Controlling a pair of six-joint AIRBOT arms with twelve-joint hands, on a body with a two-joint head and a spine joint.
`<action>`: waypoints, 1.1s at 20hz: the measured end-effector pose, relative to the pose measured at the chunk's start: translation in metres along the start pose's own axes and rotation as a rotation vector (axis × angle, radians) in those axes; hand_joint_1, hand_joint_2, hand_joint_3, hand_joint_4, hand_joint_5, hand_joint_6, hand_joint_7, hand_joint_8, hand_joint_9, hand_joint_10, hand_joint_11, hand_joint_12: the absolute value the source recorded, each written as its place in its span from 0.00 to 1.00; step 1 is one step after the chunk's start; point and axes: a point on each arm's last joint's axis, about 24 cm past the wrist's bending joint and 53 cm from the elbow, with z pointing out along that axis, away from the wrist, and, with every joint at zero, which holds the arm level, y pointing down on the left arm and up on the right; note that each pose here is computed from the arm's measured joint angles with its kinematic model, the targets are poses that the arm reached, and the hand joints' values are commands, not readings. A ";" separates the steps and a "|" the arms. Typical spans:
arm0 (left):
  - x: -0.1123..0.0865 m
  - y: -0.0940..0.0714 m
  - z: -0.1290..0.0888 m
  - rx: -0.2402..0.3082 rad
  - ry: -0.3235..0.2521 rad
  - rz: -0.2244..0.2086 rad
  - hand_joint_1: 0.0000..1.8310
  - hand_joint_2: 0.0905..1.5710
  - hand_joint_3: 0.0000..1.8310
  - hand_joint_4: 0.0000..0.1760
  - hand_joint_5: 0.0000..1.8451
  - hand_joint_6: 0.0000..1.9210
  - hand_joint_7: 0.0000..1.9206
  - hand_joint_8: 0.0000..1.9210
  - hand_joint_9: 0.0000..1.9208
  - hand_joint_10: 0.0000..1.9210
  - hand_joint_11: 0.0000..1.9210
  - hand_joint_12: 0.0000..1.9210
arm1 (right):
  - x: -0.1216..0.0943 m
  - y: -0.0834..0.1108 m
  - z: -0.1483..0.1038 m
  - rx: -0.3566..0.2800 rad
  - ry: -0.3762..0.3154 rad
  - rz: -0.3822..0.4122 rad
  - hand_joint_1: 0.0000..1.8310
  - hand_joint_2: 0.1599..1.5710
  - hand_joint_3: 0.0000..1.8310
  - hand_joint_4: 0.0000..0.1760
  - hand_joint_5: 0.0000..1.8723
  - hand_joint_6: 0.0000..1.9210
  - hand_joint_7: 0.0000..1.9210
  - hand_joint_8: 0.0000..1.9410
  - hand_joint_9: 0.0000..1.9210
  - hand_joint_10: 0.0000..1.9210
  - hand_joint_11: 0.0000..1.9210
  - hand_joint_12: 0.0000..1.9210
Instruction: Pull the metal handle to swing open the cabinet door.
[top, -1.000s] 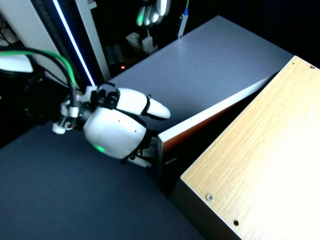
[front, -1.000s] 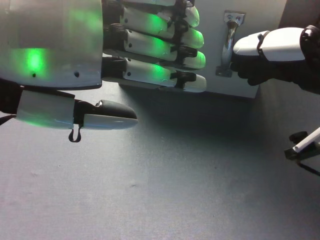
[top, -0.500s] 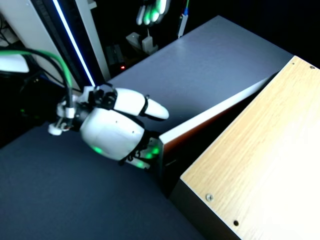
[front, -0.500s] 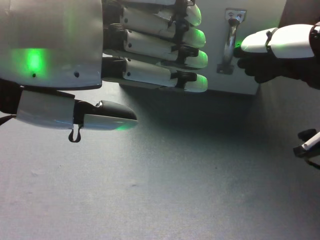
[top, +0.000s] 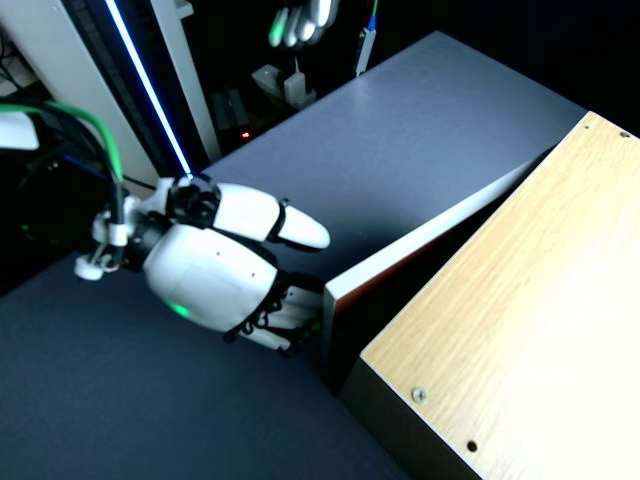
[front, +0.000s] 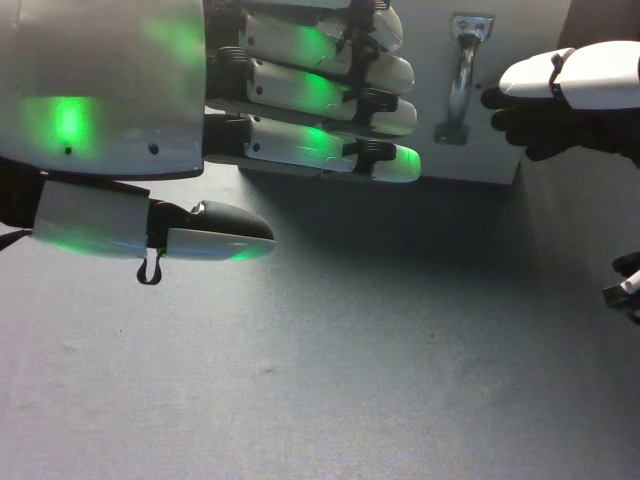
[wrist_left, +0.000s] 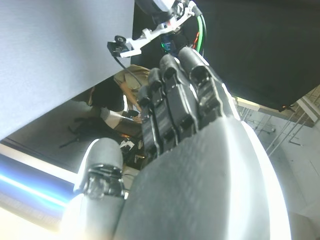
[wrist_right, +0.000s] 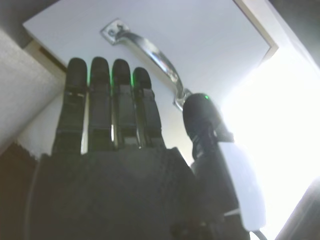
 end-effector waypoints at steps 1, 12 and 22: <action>0.000 0.000 0.000 0.000 0.000 0.000 0.00 1.00 0.04 0.00 0.21 0.00 0.21 0.00 0.19 0.00 0.01 0.41 | -0.001 0.000 0.000 0.000 0.000 0.000 0.00 1.00 0.04 0.00 0.20 0.00 0.21 0.00 0.19 0.00 0.00 0.50; 0.000 0.000 0.000 0.000 0.000 0.000 0.00 1.00 0.04 0.00 0.21 0.00 0.21 0.00 0.19 0.00 0.01 0.41 | -0.018 0.003 -0.013 0.012 -0.001 -0.017 0.00 1.00 0.04 0.00 0.20 0.00 0.21 0.00 0.19 0.00 0.00 0.49; 0.000 0.000 0.000 0.000 0.000 0.000 0.00 1.00 0.04 0.00 0.21 0.00 0.21 0.00 0.19 0.00 0.01 0.40 | -0.029 0.007 -0.025 0.025 0.016 -0.047 0.00 1.00 0.04 0.00 0.20 0.00 0.21 0.00 0.18 0.00 0.00 0.47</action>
